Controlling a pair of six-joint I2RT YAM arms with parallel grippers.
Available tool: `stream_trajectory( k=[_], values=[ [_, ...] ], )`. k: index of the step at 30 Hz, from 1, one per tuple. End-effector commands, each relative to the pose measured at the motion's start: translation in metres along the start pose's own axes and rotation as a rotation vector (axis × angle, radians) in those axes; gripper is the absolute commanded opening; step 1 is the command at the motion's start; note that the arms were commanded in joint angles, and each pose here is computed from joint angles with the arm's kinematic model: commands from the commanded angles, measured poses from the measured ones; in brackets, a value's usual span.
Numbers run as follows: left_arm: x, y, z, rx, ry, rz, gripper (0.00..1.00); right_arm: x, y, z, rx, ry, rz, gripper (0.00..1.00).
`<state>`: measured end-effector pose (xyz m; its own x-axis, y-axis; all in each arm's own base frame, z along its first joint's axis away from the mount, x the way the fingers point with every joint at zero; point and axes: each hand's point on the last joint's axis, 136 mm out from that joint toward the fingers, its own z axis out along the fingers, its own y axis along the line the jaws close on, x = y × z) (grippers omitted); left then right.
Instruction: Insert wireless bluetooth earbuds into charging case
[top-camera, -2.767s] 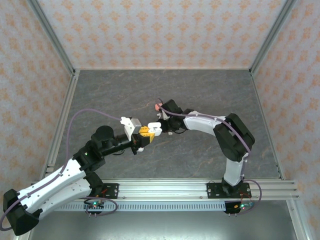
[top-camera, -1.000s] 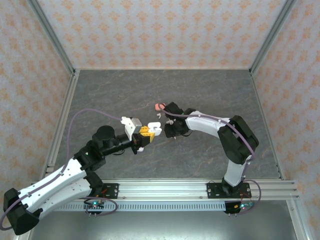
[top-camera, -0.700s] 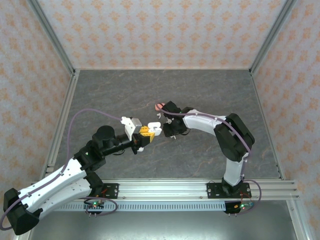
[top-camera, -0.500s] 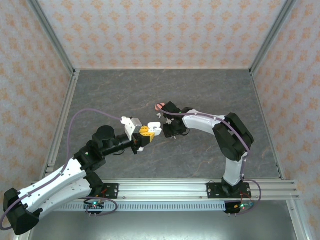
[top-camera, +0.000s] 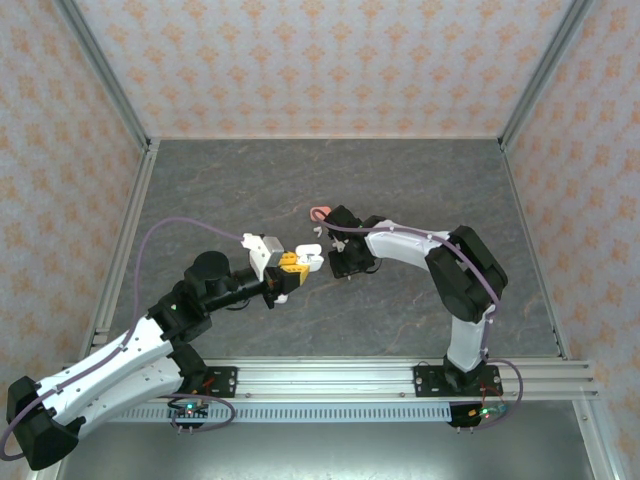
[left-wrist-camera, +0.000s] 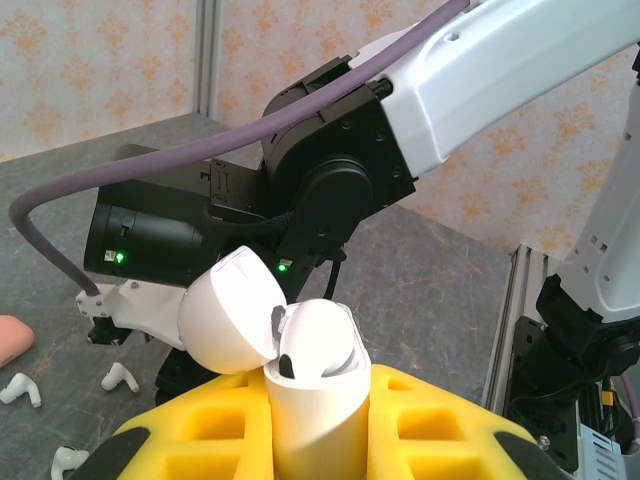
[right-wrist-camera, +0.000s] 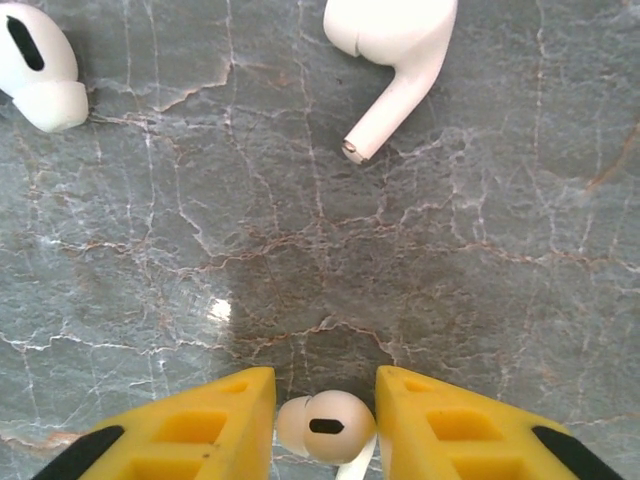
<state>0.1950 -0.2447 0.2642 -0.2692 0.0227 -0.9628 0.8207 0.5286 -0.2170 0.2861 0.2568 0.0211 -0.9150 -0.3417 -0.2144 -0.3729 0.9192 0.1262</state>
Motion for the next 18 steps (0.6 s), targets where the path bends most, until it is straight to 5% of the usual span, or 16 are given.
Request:
stream_trajectory(
  k=[1,10,18],
  values=[
    [-0.008,-0.002,0.000,0.006,-0.026,0.030,0.00,0.020,-0.009,0.008,0.038,0.073,-0.014,0.29],
    [-0.010,-0.002,0.001,0.005,-0.033,0.028,0.00,0.009,-0.008,-0.016,0.030,-0.017,-0.008,0.25],
    [-0.018,-0.004,0.007,0.021,-0.064,0.023,0.00,-0.015,-0.006,-0.096,-0.026,-0.307,0.049,0.25]
  ],
)
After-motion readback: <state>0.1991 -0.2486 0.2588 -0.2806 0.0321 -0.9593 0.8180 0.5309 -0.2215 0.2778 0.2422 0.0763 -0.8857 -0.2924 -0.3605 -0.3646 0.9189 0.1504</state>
